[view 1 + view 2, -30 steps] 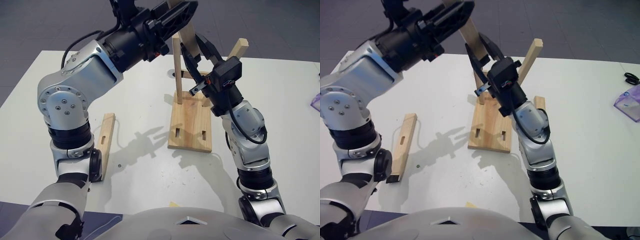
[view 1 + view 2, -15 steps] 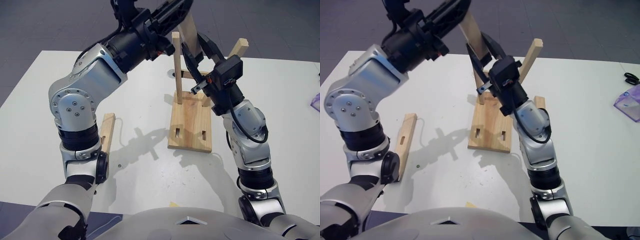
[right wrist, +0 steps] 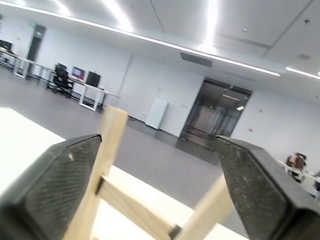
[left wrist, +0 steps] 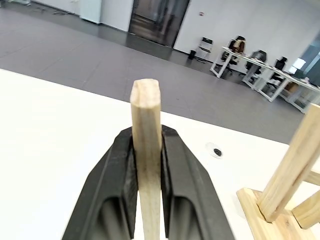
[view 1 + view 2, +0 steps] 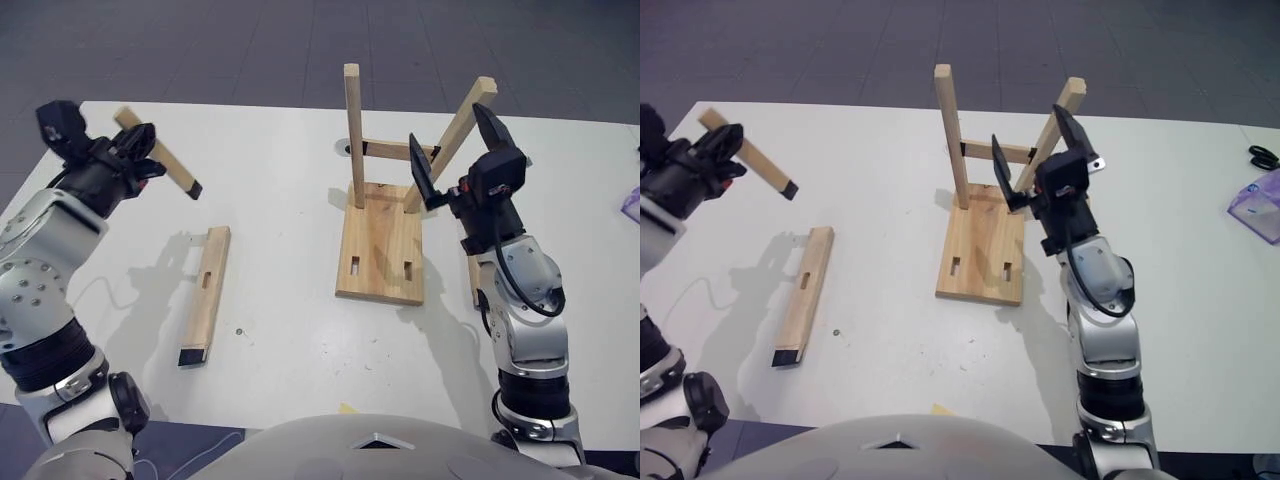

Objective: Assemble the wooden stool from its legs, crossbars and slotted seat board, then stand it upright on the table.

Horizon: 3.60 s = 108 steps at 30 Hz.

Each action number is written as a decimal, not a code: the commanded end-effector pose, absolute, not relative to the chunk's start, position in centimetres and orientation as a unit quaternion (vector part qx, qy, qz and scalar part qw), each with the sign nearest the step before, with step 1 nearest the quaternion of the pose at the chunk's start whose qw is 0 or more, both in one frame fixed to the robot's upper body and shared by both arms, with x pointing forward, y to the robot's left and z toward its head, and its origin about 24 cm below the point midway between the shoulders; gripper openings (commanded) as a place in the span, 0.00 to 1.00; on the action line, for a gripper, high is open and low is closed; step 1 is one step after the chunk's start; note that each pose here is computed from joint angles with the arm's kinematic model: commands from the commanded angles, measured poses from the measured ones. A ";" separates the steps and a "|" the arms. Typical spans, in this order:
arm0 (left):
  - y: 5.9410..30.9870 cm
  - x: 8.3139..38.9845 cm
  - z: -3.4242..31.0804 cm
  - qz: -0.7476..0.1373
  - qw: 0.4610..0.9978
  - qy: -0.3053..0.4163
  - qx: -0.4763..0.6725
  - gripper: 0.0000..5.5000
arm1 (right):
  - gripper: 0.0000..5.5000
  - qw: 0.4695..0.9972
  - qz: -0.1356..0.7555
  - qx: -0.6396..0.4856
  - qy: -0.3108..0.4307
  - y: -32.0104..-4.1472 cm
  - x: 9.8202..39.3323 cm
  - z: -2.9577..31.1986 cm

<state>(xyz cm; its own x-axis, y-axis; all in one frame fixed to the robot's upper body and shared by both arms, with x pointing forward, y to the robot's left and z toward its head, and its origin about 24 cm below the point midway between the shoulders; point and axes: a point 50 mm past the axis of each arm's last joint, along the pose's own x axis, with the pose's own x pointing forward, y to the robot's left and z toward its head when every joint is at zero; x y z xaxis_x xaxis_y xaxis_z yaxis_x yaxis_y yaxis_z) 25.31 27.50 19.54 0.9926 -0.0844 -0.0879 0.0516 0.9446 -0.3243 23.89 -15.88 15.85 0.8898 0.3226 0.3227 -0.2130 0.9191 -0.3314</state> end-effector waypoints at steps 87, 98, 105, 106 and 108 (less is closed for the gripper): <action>22.0 22.8 11.6 0.025 0.989 0.092 -0.115 0.08 | 0.98 0.958 0.142 -0.191 -0.157 -16.0 24.0 15.1; 21.8 23.3 11.4 0.034 0.988 0.083 -0.125 0.08 | 0.98 0.958 0.147 -0.189 -0.156 -15.9 23.9 15.0; 21.5 22.9 10.9 0.034 0.987 0.090 -0.125 0.08 | 0.98 0.957 0.150 -0.192 -0.155 -15.9 24.0 15.1; 21.6 22.9 10.8 0.038 0.987 0.093 -0.126 0.08 | 0.98 0.957 0.150 -0.192 -0.155 -15.9 24.0 15.1; 21.9 22.8 10.6 0.043 0.987 0.093 -0.125 0.08 | 0.98 0.957 0.150 -0.192 -0.156 -15.9 24.0 15.1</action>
<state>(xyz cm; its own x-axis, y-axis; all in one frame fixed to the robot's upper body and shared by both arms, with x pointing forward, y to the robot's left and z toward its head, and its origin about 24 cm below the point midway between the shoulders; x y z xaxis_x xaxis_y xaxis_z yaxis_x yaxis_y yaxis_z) 23.09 21.53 11.11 0.9834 0.0454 -0.1754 -0.0891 0.9641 -0.2500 23.87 -15.90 14.95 0.9096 0.3376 0.2421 -0.2208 0.8865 -0.4068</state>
